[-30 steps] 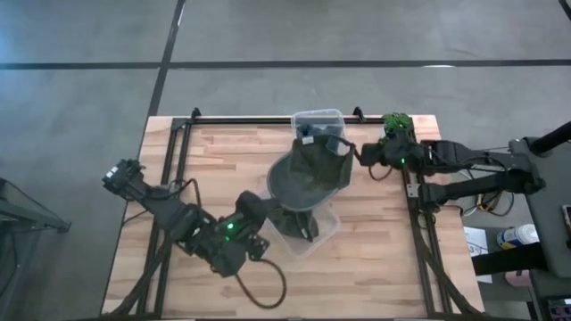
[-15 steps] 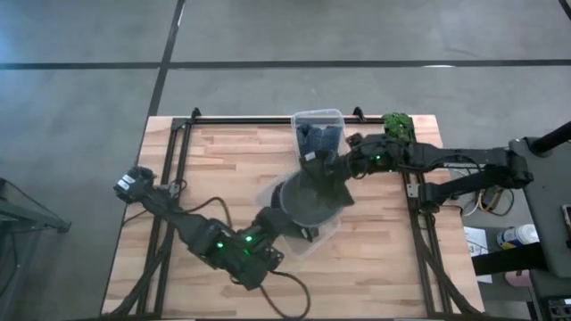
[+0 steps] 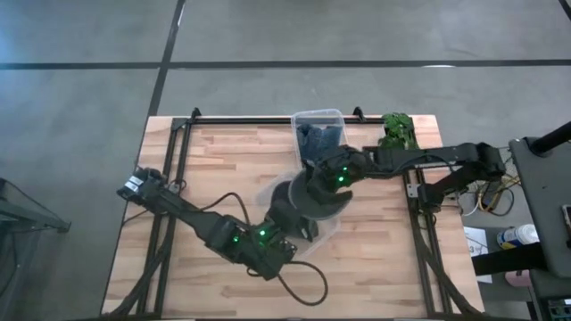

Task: Pick & Place hat
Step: Put the black cap into the left transparent bin

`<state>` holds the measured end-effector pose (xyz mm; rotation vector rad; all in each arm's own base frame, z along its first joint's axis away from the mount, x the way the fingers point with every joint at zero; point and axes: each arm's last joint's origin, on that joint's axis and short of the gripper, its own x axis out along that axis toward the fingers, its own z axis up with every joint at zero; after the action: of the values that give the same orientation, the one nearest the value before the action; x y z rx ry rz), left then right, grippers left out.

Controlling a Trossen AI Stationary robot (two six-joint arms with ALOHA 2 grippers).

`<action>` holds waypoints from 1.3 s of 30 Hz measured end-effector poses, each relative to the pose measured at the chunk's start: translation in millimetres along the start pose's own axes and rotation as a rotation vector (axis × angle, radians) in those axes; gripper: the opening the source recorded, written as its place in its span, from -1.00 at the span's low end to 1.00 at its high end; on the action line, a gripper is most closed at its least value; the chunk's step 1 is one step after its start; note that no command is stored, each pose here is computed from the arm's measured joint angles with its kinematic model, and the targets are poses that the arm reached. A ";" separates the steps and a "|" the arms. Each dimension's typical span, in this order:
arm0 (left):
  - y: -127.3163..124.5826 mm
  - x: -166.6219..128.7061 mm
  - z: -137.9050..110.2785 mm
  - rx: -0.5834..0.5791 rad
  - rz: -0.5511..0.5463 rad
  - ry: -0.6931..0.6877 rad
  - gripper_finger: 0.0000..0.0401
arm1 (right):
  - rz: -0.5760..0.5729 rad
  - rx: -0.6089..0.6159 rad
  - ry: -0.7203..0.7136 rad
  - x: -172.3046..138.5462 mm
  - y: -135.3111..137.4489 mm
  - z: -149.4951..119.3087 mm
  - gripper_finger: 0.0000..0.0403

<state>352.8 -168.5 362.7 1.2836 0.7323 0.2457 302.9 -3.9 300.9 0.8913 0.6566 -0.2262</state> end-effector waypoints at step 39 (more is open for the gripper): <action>27.0 -24.7 -64.2 -0.027 0.302 0.381 -1.00 | 0.064 0.038 -0.223 -120.8 36.4 -14.5 -0.66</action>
<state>300.6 -124.0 390.3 1.3347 0.8501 0.7588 218.0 20.1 392.3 0.9067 0.4173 -0.2771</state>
